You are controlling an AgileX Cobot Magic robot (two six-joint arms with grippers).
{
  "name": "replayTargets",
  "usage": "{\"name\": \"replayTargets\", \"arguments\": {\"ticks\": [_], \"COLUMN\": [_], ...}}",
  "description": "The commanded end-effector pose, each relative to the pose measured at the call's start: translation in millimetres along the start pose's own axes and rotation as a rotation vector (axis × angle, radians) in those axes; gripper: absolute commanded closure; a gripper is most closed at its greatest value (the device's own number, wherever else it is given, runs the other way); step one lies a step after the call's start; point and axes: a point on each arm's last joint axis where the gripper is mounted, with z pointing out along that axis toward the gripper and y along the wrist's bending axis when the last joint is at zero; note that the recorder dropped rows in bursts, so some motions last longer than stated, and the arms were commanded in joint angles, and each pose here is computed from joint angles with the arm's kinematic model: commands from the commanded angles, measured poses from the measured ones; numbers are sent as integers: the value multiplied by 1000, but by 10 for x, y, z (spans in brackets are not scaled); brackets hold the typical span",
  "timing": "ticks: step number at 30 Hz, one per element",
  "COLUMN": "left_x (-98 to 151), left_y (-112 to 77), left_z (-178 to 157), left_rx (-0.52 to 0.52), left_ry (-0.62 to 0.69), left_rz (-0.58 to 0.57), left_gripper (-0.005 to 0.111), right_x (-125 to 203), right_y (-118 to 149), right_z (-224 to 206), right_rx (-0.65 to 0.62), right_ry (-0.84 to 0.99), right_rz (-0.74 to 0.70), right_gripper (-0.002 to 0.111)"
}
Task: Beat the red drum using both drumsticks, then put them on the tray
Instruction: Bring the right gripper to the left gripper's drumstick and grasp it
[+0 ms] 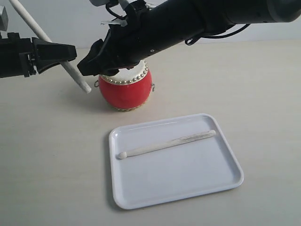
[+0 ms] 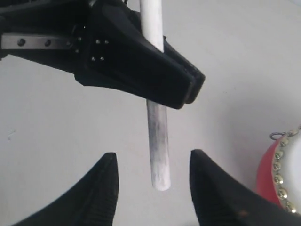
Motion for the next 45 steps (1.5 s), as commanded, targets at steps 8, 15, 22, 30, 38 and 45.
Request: {"name": "replayTargets", "arguments": {"ticks": [8,15,22,30,38,45], "left_x": [69,70,74,126,126,126], "left_y": [-168,-169,-176,-261,-261,-261], "left_z": [212,214,223,331,331,331], "left_rx": [76,77,79,112,112,112], "left_ry": [37,38,40,71,71,71], "left_rz": [4,4,2,-3,-3,-3], "left_gripper": [107,107,107,107,107,107], "right_x": [93,321,297,272,272,272], "right_y": [-1,-125,-111,-103,-103,-102], "right_z": [26,229,231,233,233,233], "right_rx": [-40,-38,-56,-65,-65,-66], "right_ry": [57,148,121,95,94,95], "right_rz": [35,103,87,88,89,89], "right_gripper": [62,62,62,62,78,109]}}
